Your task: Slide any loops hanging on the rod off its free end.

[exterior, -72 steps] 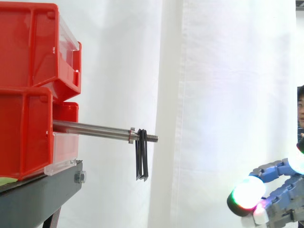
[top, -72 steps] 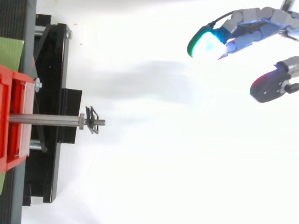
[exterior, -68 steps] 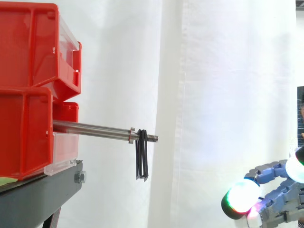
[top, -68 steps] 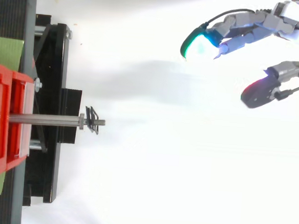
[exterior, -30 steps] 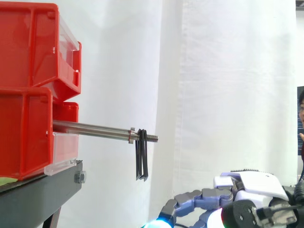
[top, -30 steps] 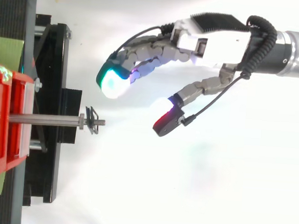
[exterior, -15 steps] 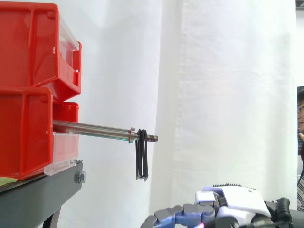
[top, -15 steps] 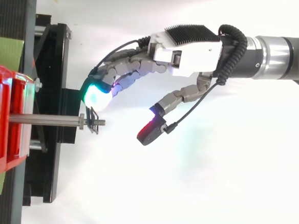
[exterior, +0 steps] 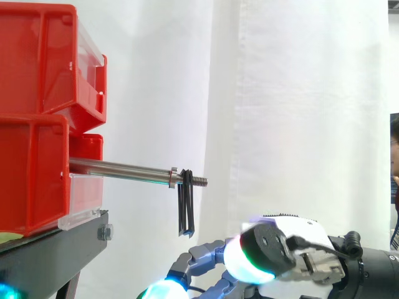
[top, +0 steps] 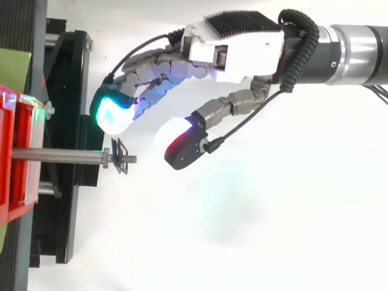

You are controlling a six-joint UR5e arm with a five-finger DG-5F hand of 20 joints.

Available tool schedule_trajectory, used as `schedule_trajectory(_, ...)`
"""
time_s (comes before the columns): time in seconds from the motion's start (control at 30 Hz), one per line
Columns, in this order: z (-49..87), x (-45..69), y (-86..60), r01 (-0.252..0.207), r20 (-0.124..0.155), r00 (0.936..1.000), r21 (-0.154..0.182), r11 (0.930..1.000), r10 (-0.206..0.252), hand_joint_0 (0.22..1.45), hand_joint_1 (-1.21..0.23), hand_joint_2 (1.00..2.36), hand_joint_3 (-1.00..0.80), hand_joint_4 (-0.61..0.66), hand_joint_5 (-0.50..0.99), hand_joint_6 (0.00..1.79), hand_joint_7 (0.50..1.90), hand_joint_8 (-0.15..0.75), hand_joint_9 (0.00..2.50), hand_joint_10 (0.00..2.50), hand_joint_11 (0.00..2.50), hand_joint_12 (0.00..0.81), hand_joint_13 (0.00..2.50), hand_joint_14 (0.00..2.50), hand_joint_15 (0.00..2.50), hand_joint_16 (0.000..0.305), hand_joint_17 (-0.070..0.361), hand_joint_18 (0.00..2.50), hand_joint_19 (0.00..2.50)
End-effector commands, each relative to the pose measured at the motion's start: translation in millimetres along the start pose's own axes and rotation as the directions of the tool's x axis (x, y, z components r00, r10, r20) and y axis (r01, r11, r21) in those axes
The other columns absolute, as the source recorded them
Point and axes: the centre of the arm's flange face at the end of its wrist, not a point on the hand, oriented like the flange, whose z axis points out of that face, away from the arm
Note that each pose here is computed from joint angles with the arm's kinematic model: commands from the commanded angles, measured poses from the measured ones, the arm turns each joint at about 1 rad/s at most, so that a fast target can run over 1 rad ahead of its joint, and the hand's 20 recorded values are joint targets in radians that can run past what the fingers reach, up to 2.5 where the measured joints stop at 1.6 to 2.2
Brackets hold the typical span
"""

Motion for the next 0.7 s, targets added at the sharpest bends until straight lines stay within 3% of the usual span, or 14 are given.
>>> schedule_trajectory(0.0, 1.0, -1.1, 0.9, -0.001, -0.002, 1.0, 0.001, 1.0, 0.001, 0.51, -0.58, 1.0, -0.5, 0.27, -0.16, 0.5, 0.78, 0.295, 0.77, 0.0, 0.03, 0.29, 0.6, 0.0, 0.04, 0.031, 0.07, 0.42, 0.1)
schedule_trajectory(0.13, 4.4, -3.2, 3.9, 0.001, -0.003, 1.0, -0.007, 1.0, -0.001, 0.54, -0.66, 1.0, -0.5, 0.3, -0.14, 0.5, 0.89, 0.286, 0.77, 0.0, 0.05, 0.283, 0.61, 0.0, 0.06, 0.03, 0.067, 0.43, 0.11)
schedule_trajectory(0.23, 6.9, 0.7, 7.2, 0.004, -0.022, 0.9997, -0.02, 0.9998, -0.004, 0.57, -0.66, 1.0, -0.48, 0.29, -0.12, 0.5, 0.98, 0.281, 0.77, 0.0, 0.06, 0.277, 0.61, 0.0, 0.07, 0.029, 0.065, 0.43, 0.13)
schedule_trajectory(0.57, 15.2, -0.1, 16.1, 0.007, -0.043, 0.999, -0.055, 0.9985, -0.009, 0.58, -0.8, 1.0, -0.5, 0.28, -0.13, 0.5, 1.05, 0.287, 0.77, 0.0, 0.11, 0.285, 0.63, 0.0, 0.09, 0.028, 0.064, 0.46, 0.12)
schedule_trajectory(0.67, 18.7, -1.7, 19.2, 0.009, -0.038, 0.9992, -0.061, 0.9981, -0.011, 0.59, -0.82, 1.0, -0.5, 0.28, -0.14, 0.5, 1.06, 0.284, 0.77, 0.0, 0.13, 0.286, 0.64, 0.0, 0.1, 0.028, 0.063, 0.46, 0.12)
